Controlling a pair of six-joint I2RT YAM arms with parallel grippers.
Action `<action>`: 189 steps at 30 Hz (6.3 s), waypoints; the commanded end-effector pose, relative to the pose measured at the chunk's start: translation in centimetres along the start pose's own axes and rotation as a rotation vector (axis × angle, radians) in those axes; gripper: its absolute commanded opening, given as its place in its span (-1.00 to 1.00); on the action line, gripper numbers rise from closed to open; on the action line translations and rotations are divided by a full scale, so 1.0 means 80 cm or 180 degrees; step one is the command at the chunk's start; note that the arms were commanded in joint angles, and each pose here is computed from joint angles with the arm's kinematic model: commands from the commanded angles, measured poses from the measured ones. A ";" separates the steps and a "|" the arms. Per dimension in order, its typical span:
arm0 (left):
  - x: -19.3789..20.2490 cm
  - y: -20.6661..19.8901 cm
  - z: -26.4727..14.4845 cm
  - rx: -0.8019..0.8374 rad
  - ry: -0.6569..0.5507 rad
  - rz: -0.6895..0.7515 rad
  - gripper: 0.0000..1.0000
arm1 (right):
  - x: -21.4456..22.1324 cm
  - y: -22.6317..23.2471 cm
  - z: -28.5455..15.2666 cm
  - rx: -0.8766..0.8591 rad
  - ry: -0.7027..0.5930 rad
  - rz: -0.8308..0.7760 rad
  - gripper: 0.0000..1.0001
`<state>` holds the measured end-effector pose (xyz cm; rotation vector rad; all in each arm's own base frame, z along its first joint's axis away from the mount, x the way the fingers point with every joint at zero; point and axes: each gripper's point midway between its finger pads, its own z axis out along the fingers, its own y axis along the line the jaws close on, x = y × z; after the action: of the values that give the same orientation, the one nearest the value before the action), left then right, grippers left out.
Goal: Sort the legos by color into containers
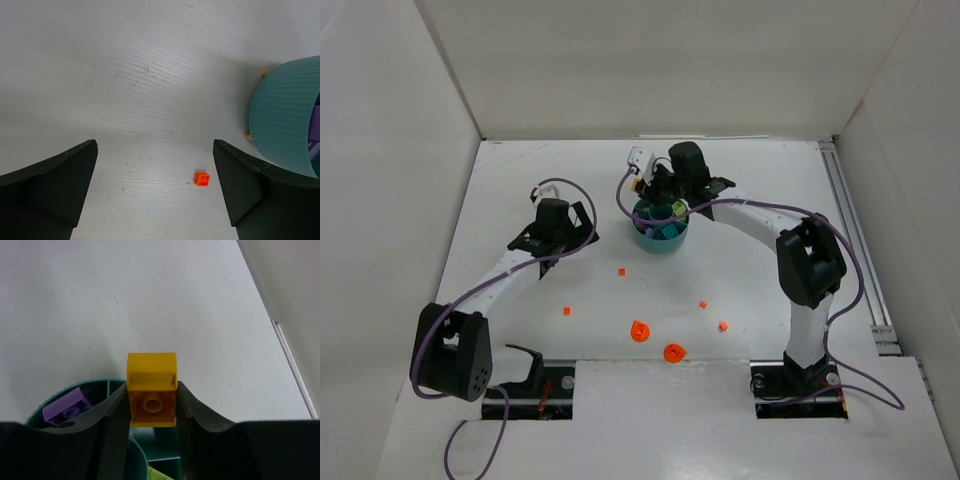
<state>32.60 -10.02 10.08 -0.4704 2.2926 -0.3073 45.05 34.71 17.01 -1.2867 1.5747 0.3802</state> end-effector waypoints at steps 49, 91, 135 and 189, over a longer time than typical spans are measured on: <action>0.104 -0.098 0.003 0.0689 0.0498 0.0946 0.39 | -0.020 -0.044 -0.307 0.1954 -0.0491 0.0856 0.98; 0.131 -0.107 0.003 -0.0019 0.0469 0.0888 -0.86 | 0.066 -0.033 -0.379 0.2345 -0.0052 0.1020 0.98; -0.004 -0.158 -0.076 0.0501 -0.0365 0.0606 1.00 | 0.013 0.193 -0.239 -0.0024 -0.0201 0.0220 0.98; 0.038 -0.036 -0.112 0.0068 -0.0373 -0.0016 1.00 | 0.078 0.380 -0.110 -0.0747 0.1186 -0.0040 0.36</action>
<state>24.72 -13.68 15.47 -0.4492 2.1835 -0.3197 14.80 35.42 3.95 -1.6476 1.8865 0.3381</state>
